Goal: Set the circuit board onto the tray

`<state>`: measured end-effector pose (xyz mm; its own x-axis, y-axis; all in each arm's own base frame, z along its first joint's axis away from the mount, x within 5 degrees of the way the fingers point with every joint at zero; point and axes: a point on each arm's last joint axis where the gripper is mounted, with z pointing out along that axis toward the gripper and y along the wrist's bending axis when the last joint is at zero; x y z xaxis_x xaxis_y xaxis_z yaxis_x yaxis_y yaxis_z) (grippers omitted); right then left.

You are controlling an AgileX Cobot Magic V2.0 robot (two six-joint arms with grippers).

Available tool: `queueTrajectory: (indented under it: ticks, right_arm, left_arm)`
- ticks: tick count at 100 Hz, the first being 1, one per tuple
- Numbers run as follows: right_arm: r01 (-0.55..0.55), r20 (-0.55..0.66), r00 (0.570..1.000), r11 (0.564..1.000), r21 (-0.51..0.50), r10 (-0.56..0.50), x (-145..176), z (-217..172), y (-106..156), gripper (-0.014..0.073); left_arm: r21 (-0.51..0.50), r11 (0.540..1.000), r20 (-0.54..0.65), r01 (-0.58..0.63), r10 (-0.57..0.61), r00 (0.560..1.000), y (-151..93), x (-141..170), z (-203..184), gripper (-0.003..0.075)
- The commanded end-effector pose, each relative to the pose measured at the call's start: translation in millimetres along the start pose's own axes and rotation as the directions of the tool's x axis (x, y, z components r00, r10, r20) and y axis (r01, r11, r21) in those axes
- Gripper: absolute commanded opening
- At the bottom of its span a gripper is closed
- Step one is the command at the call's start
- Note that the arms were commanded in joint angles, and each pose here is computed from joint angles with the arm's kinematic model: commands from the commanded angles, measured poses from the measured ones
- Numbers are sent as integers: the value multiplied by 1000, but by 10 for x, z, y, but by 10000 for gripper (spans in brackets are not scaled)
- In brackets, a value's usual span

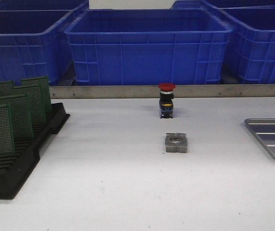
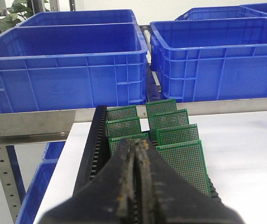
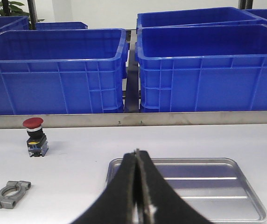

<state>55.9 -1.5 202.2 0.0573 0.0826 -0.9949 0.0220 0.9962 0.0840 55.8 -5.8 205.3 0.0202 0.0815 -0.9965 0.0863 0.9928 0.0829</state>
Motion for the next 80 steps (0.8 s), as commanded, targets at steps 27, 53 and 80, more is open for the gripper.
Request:
queueTrajectory:
  ticks: [27, 53, 80]
  right_arm:
    - [-1, 83, 997, 1000, -7, 1, -64, -7, 5, -59]
    - [-1, 83, 997, 1000, -7, 1, -64, -7, 5, -59]
    - [-1, 83, 997, 1000, -7, 1, -64, -7, 5, -59]
  left_arm:
    - [-22, 1000, 72, 8, -6, 997, 15, 38, -9, -18]
    - [18, 999, 96, 30, -31, 995, 12, -370, -79, -18]
    - [161, 987, -125, 13, 7, 992, -31, -1247, -43, -18]
